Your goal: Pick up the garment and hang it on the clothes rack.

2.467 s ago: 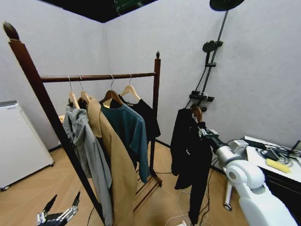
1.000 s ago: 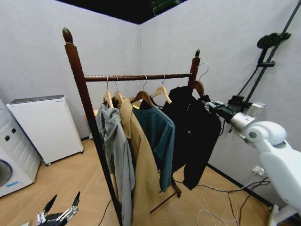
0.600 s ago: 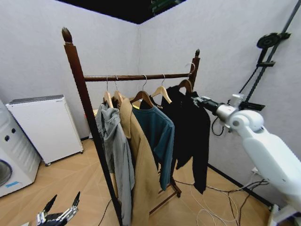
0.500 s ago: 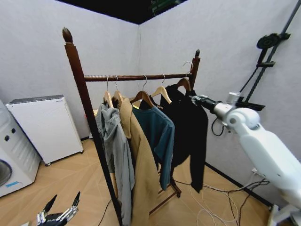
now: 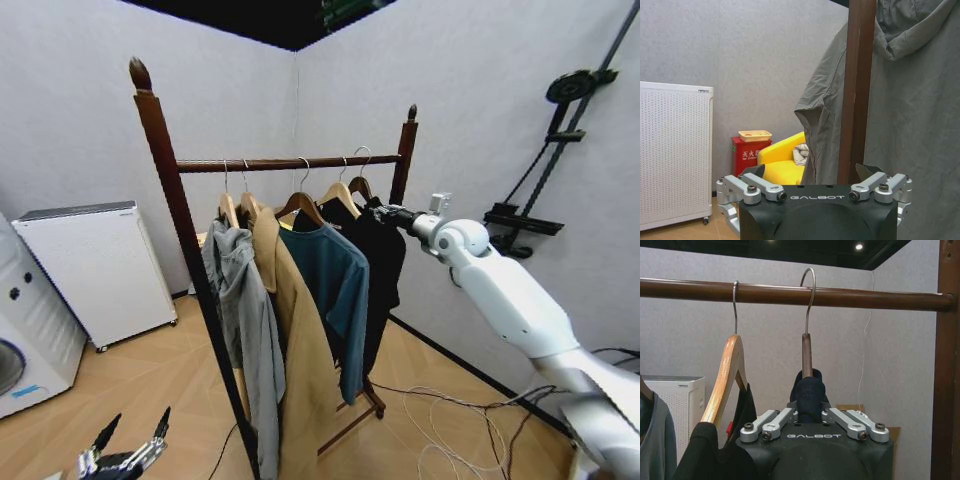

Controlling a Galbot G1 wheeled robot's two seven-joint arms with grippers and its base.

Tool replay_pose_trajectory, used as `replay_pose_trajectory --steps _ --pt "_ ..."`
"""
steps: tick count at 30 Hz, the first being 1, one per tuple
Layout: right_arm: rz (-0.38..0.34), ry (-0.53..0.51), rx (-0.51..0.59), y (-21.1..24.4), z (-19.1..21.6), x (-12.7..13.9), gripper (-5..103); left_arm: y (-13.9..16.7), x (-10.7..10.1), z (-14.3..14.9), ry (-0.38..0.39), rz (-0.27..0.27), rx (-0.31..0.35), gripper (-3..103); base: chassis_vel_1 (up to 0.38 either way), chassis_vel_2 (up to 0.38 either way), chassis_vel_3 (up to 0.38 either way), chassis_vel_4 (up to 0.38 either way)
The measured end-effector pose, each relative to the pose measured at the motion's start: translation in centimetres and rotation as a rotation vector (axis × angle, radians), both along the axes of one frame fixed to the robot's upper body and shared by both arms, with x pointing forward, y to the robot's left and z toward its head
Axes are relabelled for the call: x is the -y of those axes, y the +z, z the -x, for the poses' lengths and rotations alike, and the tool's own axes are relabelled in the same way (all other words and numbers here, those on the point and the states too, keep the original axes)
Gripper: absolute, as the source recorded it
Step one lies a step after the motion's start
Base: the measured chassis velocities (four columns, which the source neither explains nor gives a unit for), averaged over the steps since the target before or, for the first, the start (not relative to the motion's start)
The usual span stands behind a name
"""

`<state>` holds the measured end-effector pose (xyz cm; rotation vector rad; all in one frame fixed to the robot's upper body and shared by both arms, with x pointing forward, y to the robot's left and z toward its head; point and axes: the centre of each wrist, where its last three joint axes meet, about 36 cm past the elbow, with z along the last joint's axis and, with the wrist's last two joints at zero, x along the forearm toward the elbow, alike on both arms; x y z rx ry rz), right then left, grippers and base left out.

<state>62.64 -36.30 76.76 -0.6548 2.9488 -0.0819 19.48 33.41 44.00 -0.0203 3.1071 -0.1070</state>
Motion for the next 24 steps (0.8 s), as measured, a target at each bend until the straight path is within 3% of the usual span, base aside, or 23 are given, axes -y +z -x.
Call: replay_pose_trajectory --steps 18,20,23,24 --pt "0.043 -0.117 -0.091 -1.5 1.8 0.7 12 0.0 0.0 0.0 0.000 0.000 0.000 100 0.000 0.000 0.000 0.000" --pt "0.042 -0.120 -0.083 -1.7 2.2 0.7 15 0.0 0.0 0.0 0.000 0.000 0.000 100 0.000 0.000 0.000 0.000" --pt "0.002 -0.131 -0.066 -1.3 5.0 0.7 31 0.0 0.0 0.0 0.000 0.000 0.000 100 0.000 0.000 0.000 0.000" --pt "0.002 -0.131 -0.066 -1.3 5.0 0.7 31 0.0 0.0 0.0 0.000 0.000 0.000 100 0.000 0.000 0.000 0.000"
